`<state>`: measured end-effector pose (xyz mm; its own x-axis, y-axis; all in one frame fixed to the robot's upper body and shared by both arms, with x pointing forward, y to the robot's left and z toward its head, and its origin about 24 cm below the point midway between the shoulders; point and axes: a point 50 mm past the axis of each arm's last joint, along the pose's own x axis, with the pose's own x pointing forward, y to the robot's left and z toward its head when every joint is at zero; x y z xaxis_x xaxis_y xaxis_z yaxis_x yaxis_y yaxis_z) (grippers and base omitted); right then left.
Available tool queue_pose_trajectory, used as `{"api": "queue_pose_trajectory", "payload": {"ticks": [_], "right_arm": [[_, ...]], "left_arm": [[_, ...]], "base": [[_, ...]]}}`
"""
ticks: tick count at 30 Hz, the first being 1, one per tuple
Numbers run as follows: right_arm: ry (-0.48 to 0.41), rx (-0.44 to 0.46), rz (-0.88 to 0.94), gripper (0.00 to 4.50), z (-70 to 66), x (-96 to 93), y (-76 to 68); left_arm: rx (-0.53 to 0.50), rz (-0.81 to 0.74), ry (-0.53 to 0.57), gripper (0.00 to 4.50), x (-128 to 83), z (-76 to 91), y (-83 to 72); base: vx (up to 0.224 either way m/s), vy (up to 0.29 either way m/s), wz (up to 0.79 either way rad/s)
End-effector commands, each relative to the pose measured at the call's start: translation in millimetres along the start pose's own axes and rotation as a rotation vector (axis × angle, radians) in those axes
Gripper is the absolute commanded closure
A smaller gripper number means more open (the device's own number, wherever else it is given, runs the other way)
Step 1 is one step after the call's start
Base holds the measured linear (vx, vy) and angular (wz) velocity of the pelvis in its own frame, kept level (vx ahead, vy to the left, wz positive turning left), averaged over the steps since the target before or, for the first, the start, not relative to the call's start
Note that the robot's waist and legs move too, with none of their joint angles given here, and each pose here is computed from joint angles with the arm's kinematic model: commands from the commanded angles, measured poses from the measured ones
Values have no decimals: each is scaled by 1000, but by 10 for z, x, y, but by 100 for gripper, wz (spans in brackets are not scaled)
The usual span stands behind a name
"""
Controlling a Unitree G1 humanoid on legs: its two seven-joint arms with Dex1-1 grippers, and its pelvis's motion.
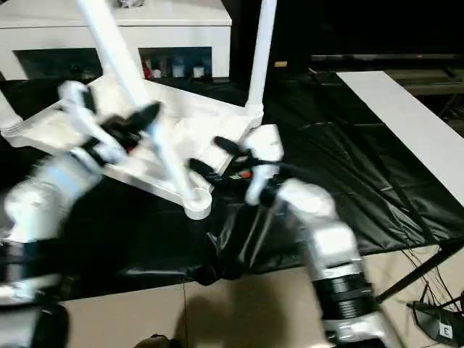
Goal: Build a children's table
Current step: Move to table
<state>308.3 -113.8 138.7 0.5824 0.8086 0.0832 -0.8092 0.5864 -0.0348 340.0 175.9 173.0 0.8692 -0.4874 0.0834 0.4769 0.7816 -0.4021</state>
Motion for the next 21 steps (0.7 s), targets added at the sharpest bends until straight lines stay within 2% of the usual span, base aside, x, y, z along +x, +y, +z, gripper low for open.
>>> {"api": "queue_pose_trajectory", "payload": {"ticks": [1, 2, 3, 4, 6, 7, 8, 9, 10, 11, 13, 14, 17, 19, 21], "right_arm": [[-32, -120, -9, 46, 236, 36, -131], [-25, -240, -32, 46, 340, 73, -209], [2, -442, -82, 26, 454, 139, -305], [2, -442, -82, 16, 454, 139, -305], [39, -736, -121, 9, 599, 237, -388], [39, -736, -121, 3, 599, 237, -388], [79, -938, -109, 0, 650, 310, -409], [130, -1102, -91, 0, 676, 373, -443], [160, -1228, -68, 0, 696, 411, -464], [184, -1313, -49, 0, 701, 438, -479], [201, -1409, -15, 0, 691, 481, -482], [201, -1409, -15, 0, 691, 481, -482], [169, -1523, 23, 0, 669, 564, -468], [150, -1571, 15, 0, 688, 610, -455], [150, -1571, 15, 0, 688, 610, -455]], "left_arm": [[123, -78, 91, 282, 27, 35, -72], [216, -106, 154, 282, 8, 49, -76], [336, -127, 238, 282, -7, 61, -81], [336, -127, 238, 282, -7, 61, -81], [477, -151, 345, 282, -19, 73, -73], [477, -151, 345, 283, -19, 73, -73], [533, -163, 385, 283, -4, 88, -81], [566, -160, 404, 283, 24, 119, -79], [587, -164, 420, 283, 41, 138, -83], [594, -164, 426, 283, 54, 149, -85], [609, -173, 451, 283, 52, 142, -87], [609, -173, 451, 283, 52, 142, -87], [646, -201, 500, 283, 37, 106, -100], [650, -210, 515, 283, 30, 84, -107], [650, -210, 515, 283, 30, 84, -107]], "base": [[0, 0, 0], [0, 0, 0], [0, 0, 0], [0, 0, 0], [0, 0, 0], [0, 0, 0], [0, 0, 0], [0, 0, 0], [0, 0, 0], [0, 0, 0], [0, 0, 0], [0, 0, 0], [0, 0, 0], [0, 0, 0], [0, 0, 0]]}}
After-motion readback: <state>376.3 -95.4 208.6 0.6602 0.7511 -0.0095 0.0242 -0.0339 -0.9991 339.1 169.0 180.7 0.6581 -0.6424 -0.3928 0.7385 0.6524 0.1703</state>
